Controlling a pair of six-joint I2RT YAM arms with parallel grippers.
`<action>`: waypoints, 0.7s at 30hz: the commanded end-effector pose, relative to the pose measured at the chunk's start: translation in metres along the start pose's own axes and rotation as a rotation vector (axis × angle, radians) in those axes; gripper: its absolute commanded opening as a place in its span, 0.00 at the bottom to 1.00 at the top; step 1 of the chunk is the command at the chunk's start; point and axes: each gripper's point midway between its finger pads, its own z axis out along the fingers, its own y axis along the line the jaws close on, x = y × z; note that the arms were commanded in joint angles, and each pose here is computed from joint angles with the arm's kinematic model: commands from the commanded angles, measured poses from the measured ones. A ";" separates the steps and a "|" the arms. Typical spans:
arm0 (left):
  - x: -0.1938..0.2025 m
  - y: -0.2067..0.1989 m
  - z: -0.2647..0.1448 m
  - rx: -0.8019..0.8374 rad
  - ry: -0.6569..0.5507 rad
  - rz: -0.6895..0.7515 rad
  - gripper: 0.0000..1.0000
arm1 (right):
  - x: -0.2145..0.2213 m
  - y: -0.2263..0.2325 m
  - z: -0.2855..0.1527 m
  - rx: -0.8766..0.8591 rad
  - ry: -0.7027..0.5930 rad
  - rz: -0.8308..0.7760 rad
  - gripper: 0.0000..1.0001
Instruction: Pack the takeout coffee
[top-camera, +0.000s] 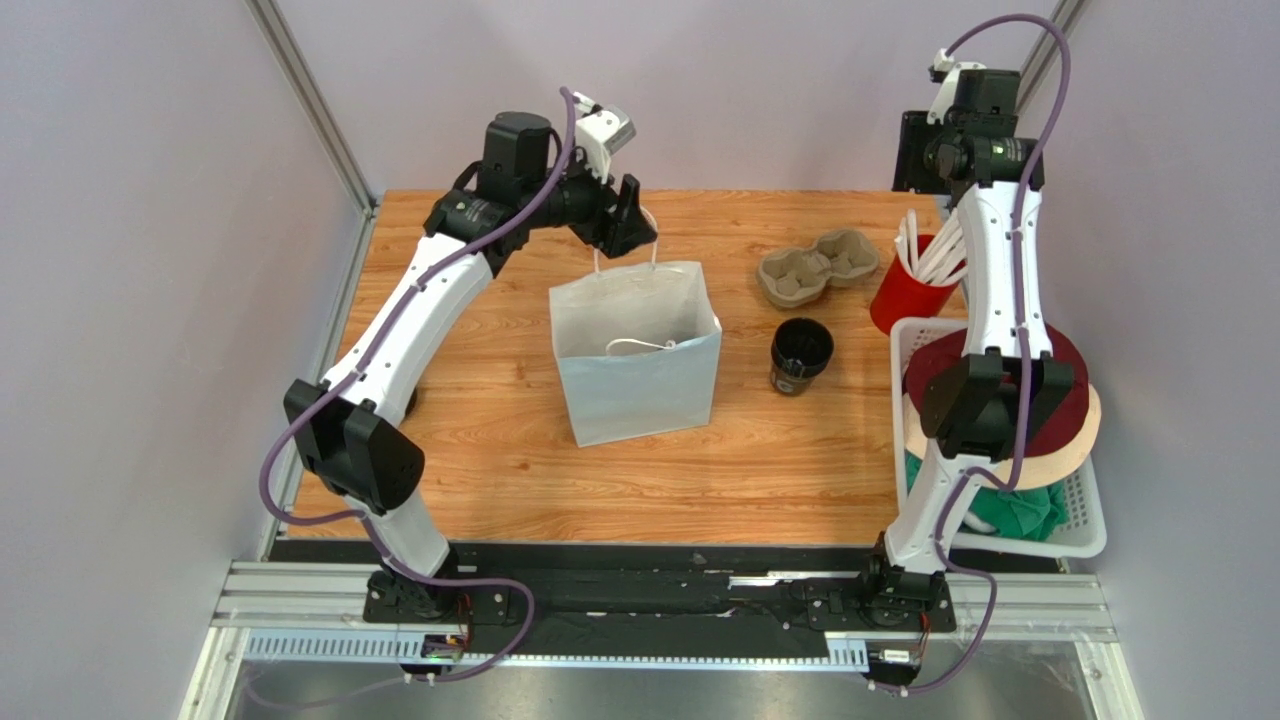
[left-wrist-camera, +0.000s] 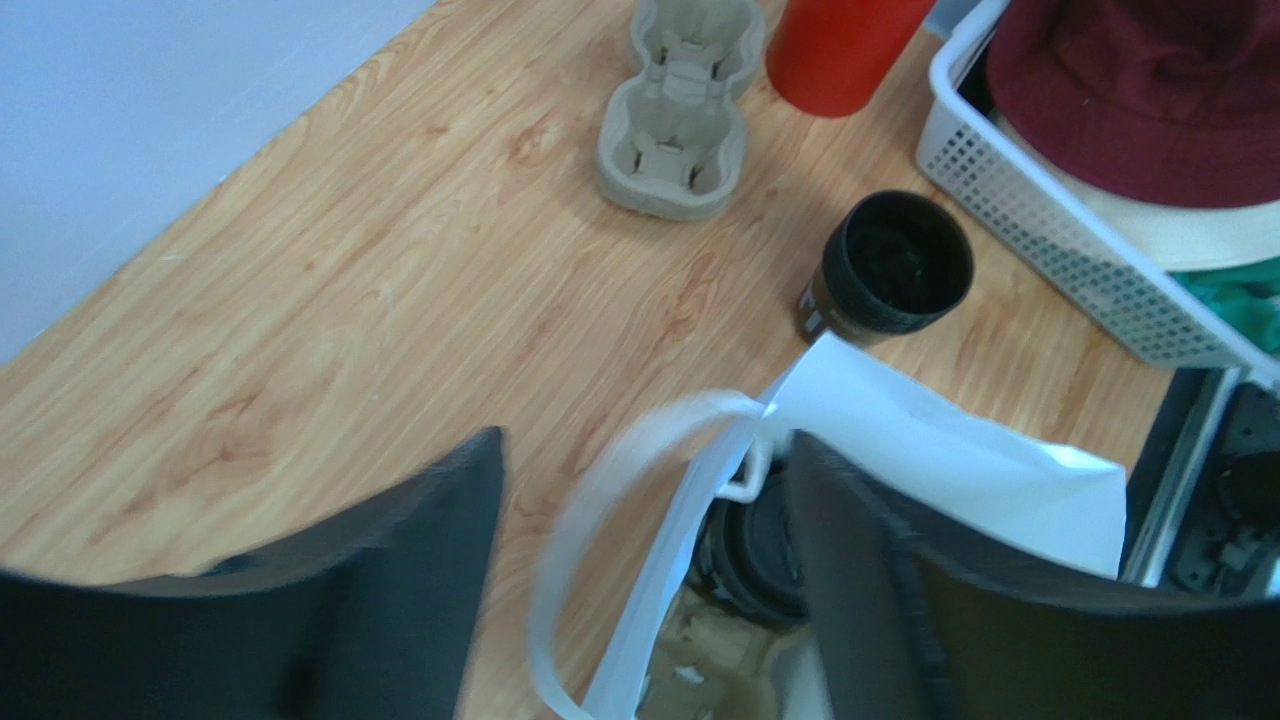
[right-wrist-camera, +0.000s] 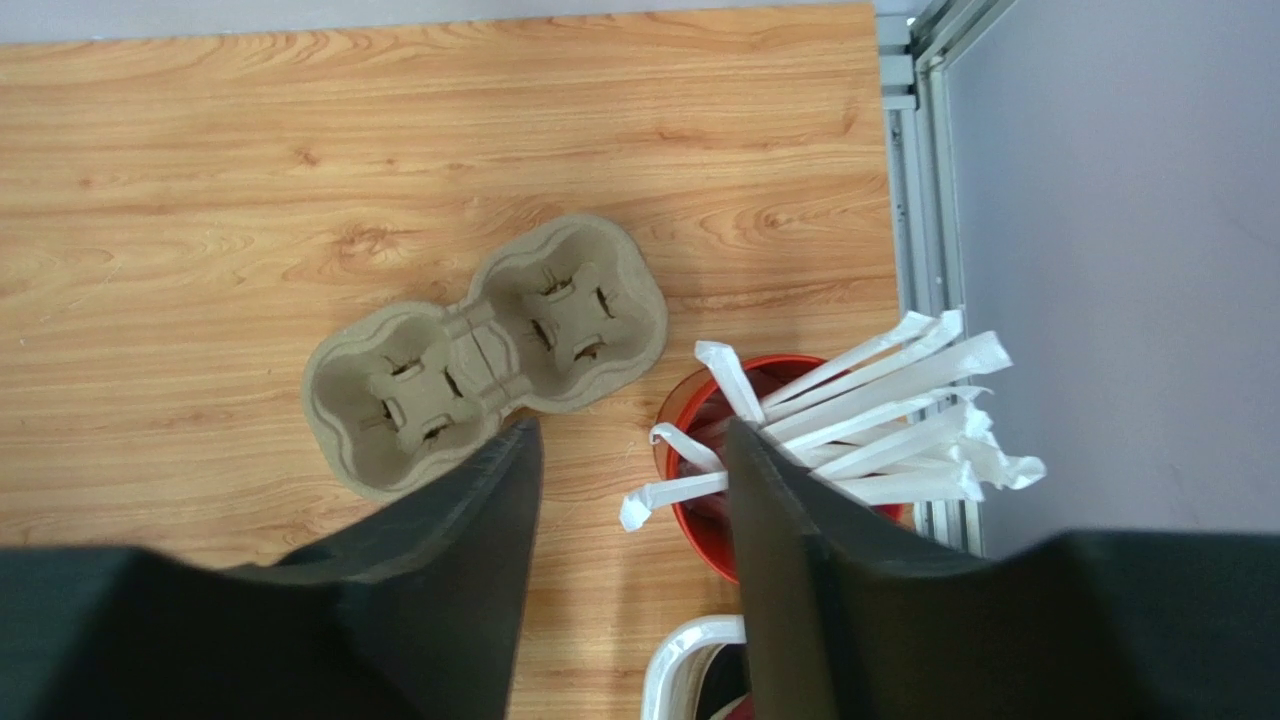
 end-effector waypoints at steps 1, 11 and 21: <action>-0.021 -0.012 -0.048 -0.083 -0.043 0.087 0.90 | 0.018 0.010 0.012 -0.043 0.054 0.006 0.44; 0.016 0.025 -0.106 -0.243 0.007 0.043 0.96 | 0.069 0.014 0.028 -0.029 0.160 0.012 0.42; 0.043 0.032 -0.121 -0.304 0.008 0.054 0.96 | 0.068 0.010 0.030 0.005 0.134 0.003 0.36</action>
